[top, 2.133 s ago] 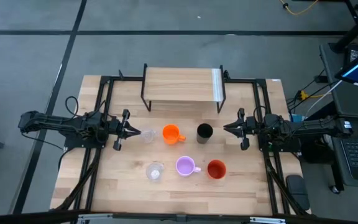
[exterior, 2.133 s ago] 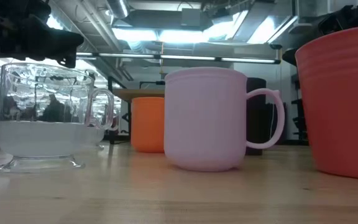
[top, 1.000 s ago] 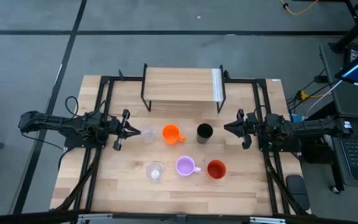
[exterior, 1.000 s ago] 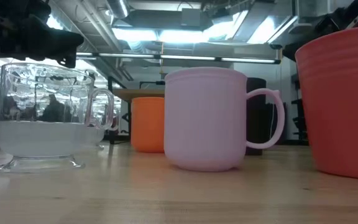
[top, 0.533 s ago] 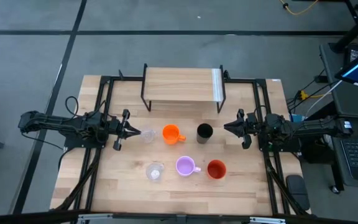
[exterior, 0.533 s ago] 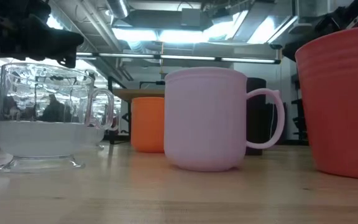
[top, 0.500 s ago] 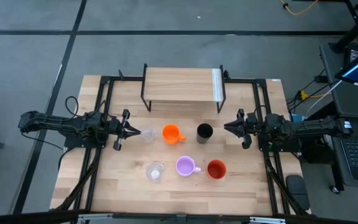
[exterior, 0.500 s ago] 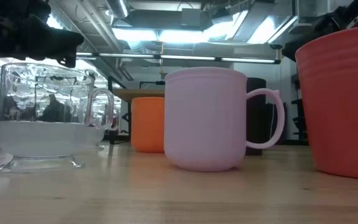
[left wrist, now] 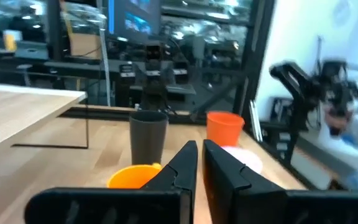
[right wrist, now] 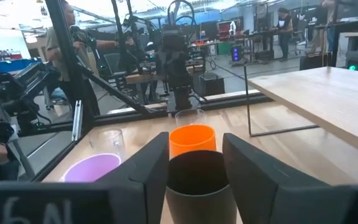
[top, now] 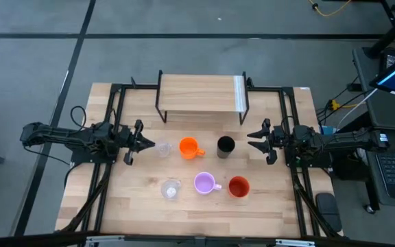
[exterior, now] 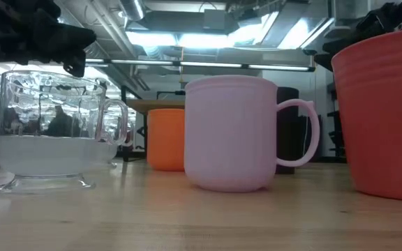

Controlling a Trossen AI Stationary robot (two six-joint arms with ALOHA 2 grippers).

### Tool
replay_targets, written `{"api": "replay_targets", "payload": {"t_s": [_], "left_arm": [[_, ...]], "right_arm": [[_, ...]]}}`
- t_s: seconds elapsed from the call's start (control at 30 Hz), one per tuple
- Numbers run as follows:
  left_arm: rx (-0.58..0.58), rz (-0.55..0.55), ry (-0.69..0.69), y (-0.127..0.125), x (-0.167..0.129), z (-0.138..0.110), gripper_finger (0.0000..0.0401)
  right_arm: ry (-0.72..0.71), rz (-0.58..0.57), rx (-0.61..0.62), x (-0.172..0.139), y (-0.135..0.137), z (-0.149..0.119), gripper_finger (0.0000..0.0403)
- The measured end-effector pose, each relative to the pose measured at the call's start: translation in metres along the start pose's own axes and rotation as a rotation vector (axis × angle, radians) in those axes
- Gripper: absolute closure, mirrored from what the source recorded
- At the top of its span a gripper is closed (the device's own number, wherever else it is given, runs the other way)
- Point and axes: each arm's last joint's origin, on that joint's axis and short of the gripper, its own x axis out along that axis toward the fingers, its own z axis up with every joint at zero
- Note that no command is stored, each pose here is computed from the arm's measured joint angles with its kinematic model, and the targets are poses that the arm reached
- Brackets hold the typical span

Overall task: Stack small to large cups/mugs on shelf
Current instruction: Put the top transparent mug on top of the shelf

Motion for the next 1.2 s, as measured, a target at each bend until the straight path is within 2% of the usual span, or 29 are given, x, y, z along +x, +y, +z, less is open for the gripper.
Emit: {"api": "replay_targets", "payload": {"t_s": [0.23,0.4,0.5,0.67,0.8,0.9,1.0,1.2], "left_arm": [[0.000,0.014,0.003,0.000,0.000,0.000,0.0326],[0.043,0.110,-0.011,0.003,0.000,0.000,0.0267],[0.061,0.223,-0.079,0.006,-0.001,0.006,0.0240],[0.102,0.241,-0.115,0.006,-0.001,0.010,0.0232],[0.015,0.231,-0.160,0.005,-0.001,0.015,0.0233],[0.036,0.239,-0.149,0.003,0.001,0.031,0.0233],[0.101,0.293,-0.054,0.001,0.007,0.056,0.0234],[0.051,0.371,0.279,0.001,0.030,0.073,0.0234]], "right_arm": [[-0.020,-0.104,-0.002,0.000,-0.003,0.001,0.0249],[-0.031,-0.169,0.000,0.000,-0.005,0.001,0.0248],[-0.035,-0.193,-0.002,-0.001,-0.006,0.001,0.0248],[-0.033,-0.193,-0.003,-0.001,-0.006,0.001,0.0248],[-0.053,-0.191,0.004,-0.001,-0.005,0.003,0.0248],[-0.088,-0.185,0.007,-0.001,-0.005,0.007,0.0249],[-0.085,-0.184,0.005,-0.001,-0.005,0.006,0.0249],[-0.041,-0.146,-0.001,0.000,-0.004,0.003,0.0249]]}}
